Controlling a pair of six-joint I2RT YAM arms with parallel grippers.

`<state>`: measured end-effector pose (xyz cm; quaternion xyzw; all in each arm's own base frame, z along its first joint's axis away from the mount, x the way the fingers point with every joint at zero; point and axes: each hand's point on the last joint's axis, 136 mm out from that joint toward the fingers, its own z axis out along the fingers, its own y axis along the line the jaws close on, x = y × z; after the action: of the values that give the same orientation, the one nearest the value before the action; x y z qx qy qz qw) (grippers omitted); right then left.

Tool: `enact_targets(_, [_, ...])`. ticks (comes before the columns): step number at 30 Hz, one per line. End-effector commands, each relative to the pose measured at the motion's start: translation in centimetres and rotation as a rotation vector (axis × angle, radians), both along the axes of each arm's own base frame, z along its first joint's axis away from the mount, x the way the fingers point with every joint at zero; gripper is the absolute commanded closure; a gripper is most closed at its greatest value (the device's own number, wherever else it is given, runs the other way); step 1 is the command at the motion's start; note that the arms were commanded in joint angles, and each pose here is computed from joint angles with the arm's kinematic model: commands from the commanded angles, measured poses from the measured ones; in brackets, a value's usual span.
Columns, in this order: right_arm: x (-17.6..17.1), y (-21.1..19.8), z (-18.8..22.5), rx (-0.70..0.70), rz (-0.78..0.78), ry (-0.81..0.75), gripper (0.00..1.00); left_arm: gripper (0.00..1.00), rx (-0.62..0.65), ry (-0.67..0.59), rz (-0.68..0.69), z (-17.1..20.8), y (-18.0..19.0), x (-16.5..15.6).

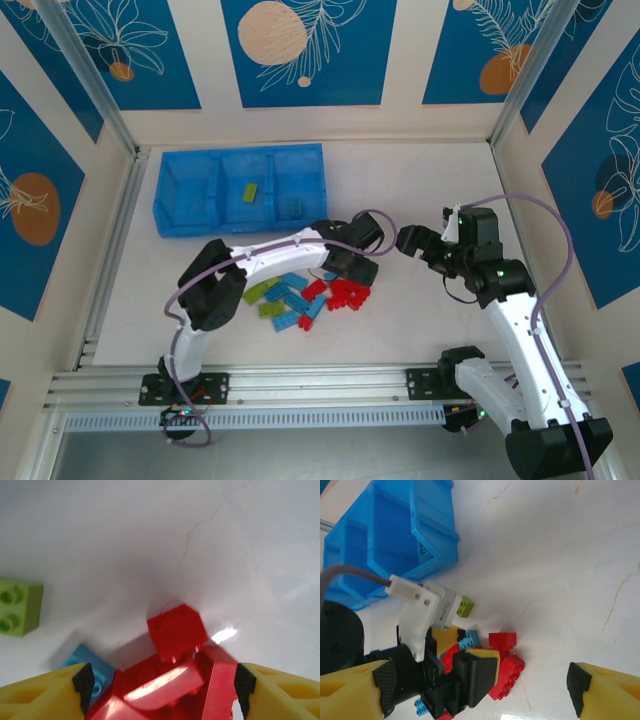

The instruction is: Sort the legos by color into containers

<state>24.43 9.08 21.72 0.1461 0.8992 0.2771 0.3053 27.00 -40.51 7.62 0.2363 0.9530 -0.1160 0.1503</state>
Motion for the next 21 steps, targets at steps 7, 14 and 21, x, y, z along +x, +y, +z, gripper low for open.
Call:
enact_targets(7, [-1.0, 0.7, -0.7, 0.032, 0.038, 0.043, 0.1, 0.27, 0.043, 0.043, 0.015, -2.7, -1.3, 0.3])
enact_targets(14, [-1.1, 0.7, -0.8, 0.031, 0.043, 0.045, 0.09, 0.46, 0.076, 0.078, 0.028, -4.6, -1.1, 0.0])
enact_targets(21, [-1.1, 0.8, -0.7, 0.036, 0.046, 0.042, 0.09, 0.63, 0.081, 0.102, 0.037, -4.8, -0.8, -0.4])
